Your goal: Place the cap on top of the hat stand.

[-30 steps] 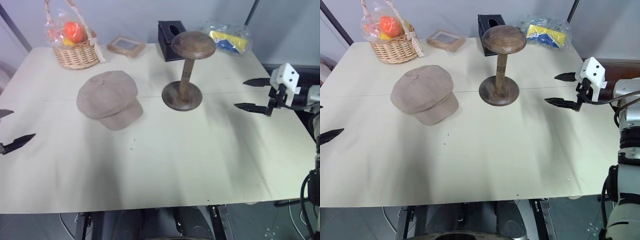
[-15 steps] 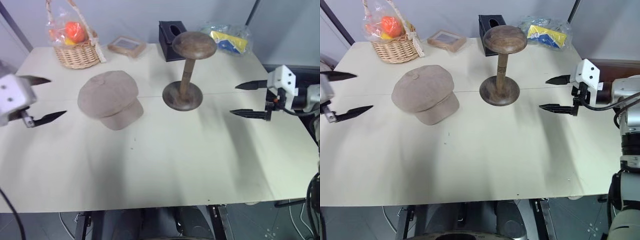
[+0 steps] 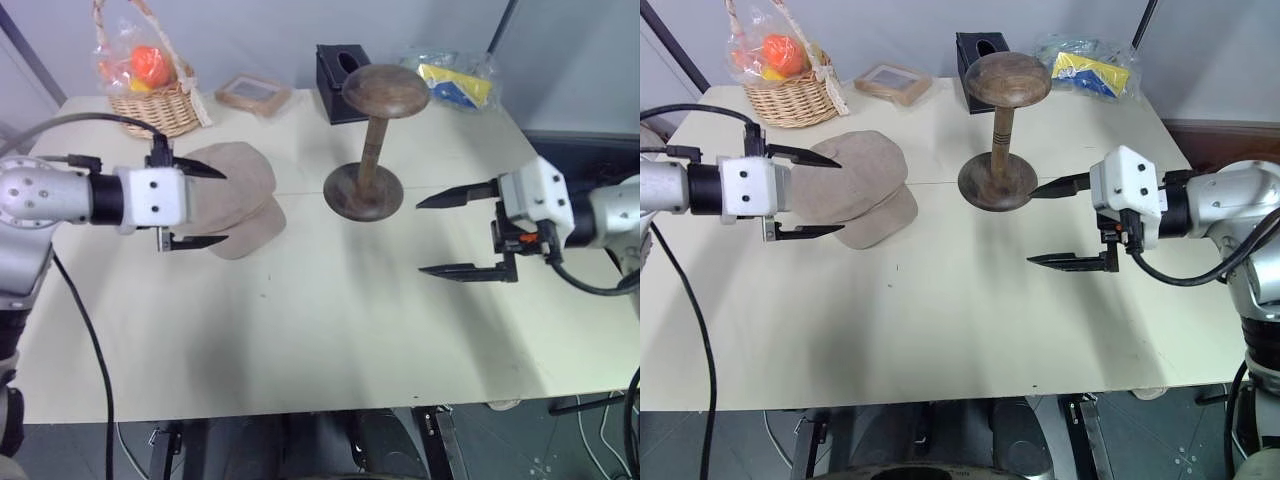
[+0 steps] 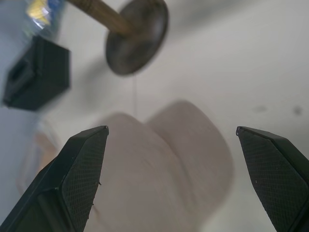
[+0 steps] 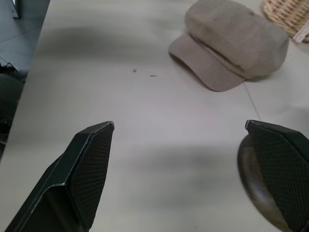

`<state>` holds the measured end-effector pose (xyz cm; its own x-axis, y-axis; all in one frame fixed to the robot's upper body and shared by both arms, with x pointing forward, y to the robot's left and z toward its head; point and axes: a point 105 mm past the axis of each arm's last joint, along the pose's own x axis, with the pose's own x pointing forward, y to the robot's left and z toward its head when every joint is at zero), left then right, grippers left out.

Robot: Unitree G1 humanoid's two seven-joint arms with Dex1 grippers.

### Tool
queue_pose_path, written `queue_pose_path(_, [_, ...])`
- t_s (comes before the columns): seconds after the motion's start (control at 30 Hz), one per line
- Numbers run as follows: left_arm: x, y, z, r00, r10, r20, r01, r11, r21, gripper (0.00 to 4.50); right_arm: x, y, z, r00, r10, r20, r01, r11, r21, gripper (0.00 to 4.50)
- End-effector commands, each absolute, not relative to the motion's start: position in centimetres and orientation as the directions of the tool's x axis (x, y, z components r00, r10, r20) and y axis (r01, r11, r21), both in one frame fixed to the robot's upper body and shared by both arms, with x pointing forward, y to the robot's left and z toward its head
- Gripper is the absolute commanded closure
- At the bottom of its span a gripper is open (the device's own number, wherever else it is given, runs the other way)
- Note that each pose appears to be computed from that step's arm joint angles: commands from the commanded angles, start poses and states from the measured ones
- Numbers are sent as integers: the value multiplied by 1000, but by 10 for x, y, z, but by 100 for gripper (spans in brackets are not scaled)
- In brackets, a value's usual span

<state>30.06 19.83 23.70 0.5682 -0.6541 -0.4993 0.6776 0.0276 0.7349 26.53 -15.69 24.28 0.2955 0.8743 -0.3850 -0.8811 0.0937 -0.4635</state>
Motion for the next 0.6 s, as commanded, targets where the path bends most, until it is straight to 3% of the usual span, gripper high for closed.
queue_pose_path(0.03, [292,205,250,608,-642,-467,653,68,755,4,264,-157,257,354,865,-355,-833,120,-540,0])
queue_pose_path(0.17, [287,195,225,618,-642,-454,656,102,748,4,262,-155,253,342,861,-377,-837,96,-539,0])
queue_pose_path(0.33, [306,199,182,772,-483,-414,489,36,871,4,263,-154,265,333,872,-360,-835,95,-541,0])
queue_pose_path(0.6, [307,157,143,809,-506,-301,479,269,836,4,264,-159,270,339,865,-371,-840,101,-533,0])
